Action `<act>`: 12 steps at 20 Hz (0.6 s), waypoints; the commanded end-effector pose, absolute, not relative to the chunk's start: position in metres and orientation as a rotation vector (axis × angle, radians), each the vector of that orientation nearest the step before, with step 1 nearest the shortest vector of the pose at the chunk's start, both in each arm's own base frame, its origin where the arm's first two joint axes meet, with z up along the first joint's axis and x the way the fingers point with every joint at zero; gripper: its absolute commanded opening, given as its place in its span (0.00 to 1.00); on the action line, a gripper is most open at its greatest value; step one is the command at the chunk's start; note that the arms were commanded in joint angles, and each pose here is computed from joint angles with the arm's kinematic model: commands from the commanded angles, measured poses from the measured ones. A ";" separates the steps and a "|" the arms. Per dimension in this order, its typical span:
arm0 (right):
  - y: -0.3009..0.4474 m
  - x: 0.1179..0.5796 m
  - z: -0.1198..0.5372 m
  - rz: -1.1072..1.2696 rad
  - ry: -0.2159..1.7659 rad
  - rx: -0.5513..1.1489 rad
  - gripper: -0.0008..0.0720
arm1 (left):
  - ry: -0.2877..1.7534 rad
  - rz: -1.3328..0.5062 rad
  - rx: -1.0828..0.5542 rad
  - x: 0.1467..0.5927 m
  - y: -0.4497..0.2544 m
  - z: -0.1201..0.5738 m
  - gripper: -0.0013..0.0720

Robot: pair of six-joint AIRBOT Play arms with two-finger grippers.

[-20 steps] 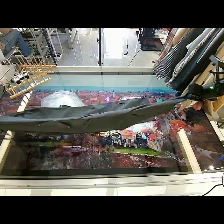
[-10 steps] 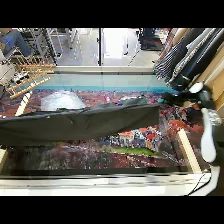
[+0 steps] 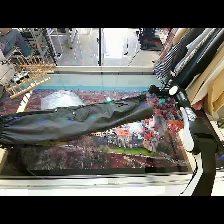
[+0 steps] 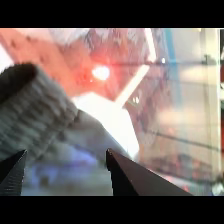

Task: Fold the clothes and pants, and hang the long-sleeved shirts on hangers.

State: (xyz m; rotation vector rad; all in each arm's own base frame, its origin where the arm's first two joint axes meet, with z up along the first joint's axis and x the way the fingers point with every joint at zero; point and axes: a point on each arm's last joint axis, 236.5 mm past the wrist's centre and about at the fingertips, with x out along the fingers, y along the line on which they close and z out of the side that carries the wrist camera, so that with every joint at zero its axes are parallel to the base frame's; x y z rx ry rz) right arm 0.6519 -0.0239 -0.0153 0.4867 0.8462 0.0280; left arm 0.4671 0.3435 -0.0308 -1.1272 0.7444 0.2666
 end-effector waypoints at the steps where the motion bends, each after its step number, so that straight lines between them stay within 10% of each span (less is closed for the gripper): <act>1: -0.026 0.570 -0.043 0.104 1.197 0.506 0.72 | 0.879 0.151 -1.120 0.430 0.319 -0.018 0.75; 6: 0.012 0.477 -0.038 0.244 1.383 0.697 0.73 | 1.216 0.293 -0.917 0.337 0.313 -0.011 0.75; 12: 0.057 0.473 -0.075 0.187 1.246 0.987 0.90 | 1.237 0.323 -0.930 0.337 0.283 -0.050 0.75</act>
